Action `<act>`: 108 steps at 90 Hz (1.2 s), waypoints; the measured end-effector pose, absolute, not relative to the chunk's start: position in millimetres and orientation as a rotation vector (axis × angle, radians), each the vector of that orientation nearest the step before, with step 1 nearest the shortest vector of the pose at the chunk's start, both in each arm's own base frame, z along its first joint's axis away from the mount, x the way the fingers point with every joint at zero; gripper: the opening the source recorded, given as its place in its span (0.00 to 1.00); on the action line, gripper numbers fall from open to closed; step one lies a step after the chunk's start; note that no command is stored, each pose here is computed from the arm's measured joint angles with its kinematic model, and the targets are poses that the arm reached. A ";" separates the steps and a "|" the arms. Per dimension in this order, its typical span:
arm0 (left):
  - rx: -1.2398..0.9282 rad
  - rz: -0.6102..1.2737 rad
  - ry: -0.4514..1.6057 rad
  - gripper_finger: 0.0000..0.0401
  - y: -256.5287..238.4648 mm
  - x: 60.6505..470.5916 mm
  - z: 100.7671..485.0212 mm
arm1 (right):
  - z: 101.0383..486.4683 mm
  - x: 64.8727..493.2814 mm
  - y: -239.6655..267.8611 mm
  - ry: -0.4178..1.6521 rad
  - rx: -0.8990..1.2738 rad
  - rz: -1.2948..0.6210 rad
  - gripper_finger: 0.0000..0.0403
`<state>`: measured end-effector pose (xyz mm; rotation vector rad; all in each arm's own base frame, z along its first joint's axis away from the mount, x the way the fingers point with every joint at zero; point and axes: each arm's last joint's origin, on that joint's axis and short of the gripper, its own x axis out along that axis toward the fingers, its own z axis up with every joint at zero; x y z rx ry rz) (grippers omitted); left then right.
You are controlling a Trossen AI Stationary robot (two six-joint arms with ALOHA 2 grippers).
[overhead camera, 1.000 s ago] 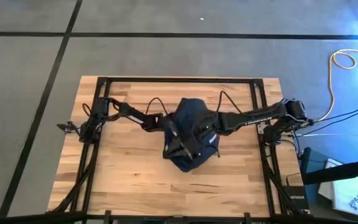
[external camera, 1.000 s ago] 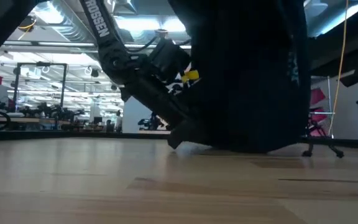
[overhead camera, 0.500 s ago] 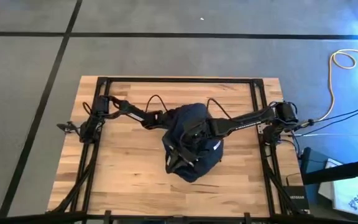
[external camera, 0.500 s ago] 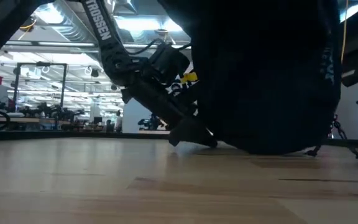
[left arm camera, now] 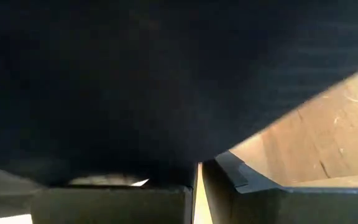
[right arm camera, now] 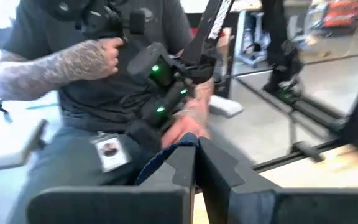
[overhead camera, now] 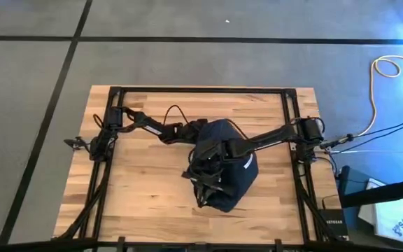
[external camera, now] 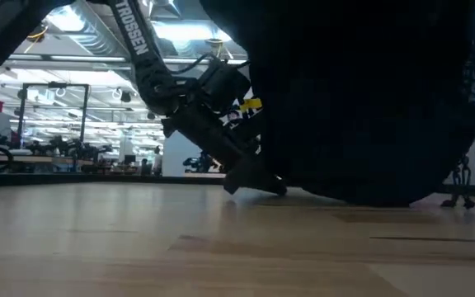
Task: Unpack backpack
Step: Open the blue backpack
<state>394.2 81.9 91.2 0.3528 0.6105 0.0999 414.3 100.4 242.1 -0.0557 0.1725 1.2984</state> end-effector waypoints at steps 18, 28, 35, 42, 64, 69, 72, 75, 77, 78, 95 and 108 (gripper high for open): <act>0.419 0.110 0.622 0.01 91.0 392.4 92.3 | 225.3 418.7 102.1 0.260 0.046 1.329 0.00; 0.445 0.174 0.630 0.01 103.6 389.9 94.0 | 217.7 419.2 104.0 0.313 0.084 1.327 0.00; 0.441 0.211 0.640 0.01 112.7 387.3 94.1 | 214.4 417.5 107.5 0.354 0.093 1.311 0.00; 0.428 0.256 0.648 0.01 123.6 384.0 94.3 | 212.5 416.9 112.8 0.378 0.078 1.267 0.00; 0.389 0.305 0.670 0.01 153.0 375.4 97.7 | 210.3 415.8 130.9 0.356 -0.068 1.136 0.00; 0.392 0.285 0.682 0.01 152.4 374.3 97.8 | 210.0 417.2 129.1 0.346 -0.106 1.099 0.00; 0.385 0.282 0.678 0.01 152.3 374.5 97.9 | 210.3 418.1 127.7 0.334 -0.126 1.084 0.00; 0.371 0.287 0.678 0.01 151.6 374.7 97.8 | 210.7 418.8 127.2 0.324 -0.141 1.071 0.00; 0.357 0.294 0.676 0.01 151.0 374.9 97.7 | 210.9 419.3 126.9 0.317 -0.154 1.063 0.00; 0.350 0.296 0.675 0.01 150.6 375.0 97.7 | 211.2 419.6 126.7 0.313 -0.158 1.057 0.00; 0.322 0.277 0.662 0.01 145.0 377.2 98.6 | 213.4 420.5 130.6 0.281 -0.189 1.026 0.00; 0.338 0.259 0.659 0.01 139.6 379.3 99.1 | 226.2 424.3 132.7 0.170 -0.139 1.034 0.00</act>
